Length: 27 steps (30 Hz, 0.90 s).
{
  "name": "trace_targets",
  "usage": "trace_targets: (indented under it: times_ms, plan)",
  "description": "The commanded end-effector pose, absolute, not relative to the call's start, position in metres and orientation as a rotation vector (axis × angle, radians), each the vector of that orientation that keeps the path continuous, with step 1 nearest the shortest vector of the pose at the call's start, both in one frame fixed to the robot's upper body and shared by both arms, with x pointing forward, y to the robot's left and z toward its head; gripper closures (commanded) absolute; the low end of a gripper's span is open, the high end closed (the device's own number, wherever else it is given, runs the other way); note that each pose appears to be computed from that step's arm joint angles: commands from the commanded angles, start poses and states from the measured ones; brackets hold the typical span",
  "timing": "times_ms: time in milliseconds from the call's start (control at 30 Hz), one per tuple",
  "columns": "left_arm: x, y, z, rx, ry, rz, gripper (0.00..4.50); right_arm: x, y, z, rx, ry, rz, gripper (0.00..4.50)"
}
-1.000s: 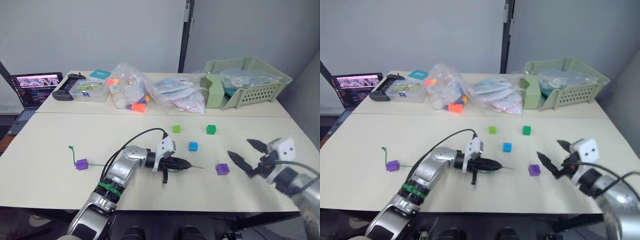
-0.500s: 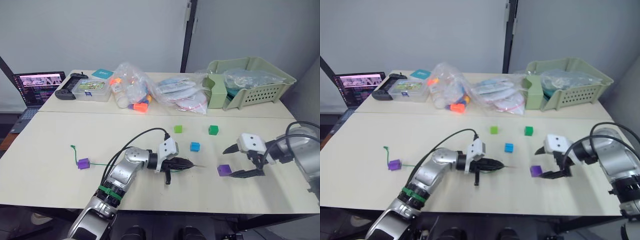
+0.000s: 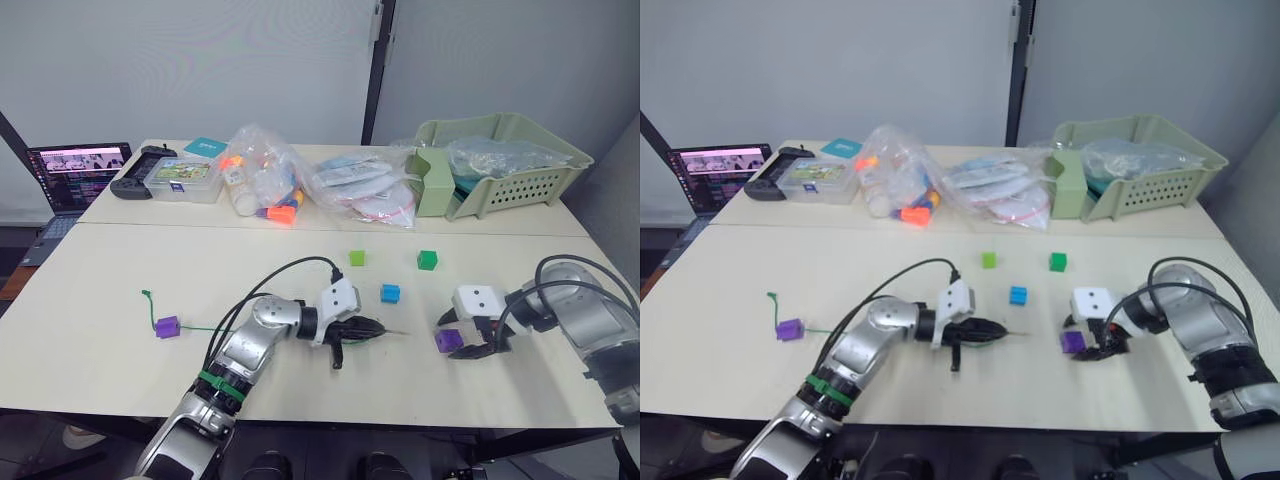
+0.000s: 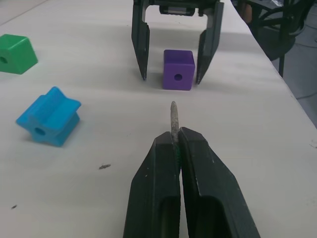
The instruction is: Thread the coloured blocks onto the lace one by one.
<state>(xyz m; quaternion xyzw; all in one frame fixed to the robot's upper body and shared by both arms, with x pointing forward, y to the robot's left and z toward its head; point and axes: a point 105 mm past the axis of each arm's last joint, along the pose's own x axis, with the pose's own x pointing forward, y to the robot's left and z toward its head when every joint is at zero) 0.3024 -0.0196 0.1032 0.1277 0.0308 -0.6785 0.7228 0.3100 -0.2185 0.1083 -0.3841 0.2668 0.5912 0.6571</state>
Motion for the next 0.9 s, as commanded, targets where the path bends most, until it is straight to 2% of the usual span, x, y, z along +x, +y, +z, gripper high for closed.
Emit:
trace_targets:
  times_ms: [33, 67, 100, 333, 633, 900]
  plan:
    - [0.297, -0.036, 0.114, 0.315, -0.004, -1.531, 4.50, 0.311, -0.216, 0.120, -0.840, 0.574, 1.297, 2.82]
    - [0.296, -0.038, 0.113, 0.316, -0.005, -1.531, 4.50, 0.310, -0.214, 0.120, -0.832, 0.575, 1.296, 3.19]
    - [0.296, -0.039, 0.113, 0.317, -0.005, -1.531, 4.50, 0.309, -0.213, 0.120, -0.826, 0.575, 1.295, 3.30]
    - [0.303, -0.039, 0.107, 0.362, 0.014, -1.505, 4.50, 0.298, -0.192, 0.113, -0.744, 0.564, 1.286, 3.30]
    - [0.305, -0.050, 0.098, 0.356, 0.028, -1.495, 4.50, 0.295, -0.192, 0.104, -0.725, 0.593, 1.235, 3.30]
    - [0.297, -0.061, 0.099, 0.315, 0.011, -1.536, 4.50, 0.296, -0.192, 0.104, -0.726, 0.586, 1.224, 3.30]
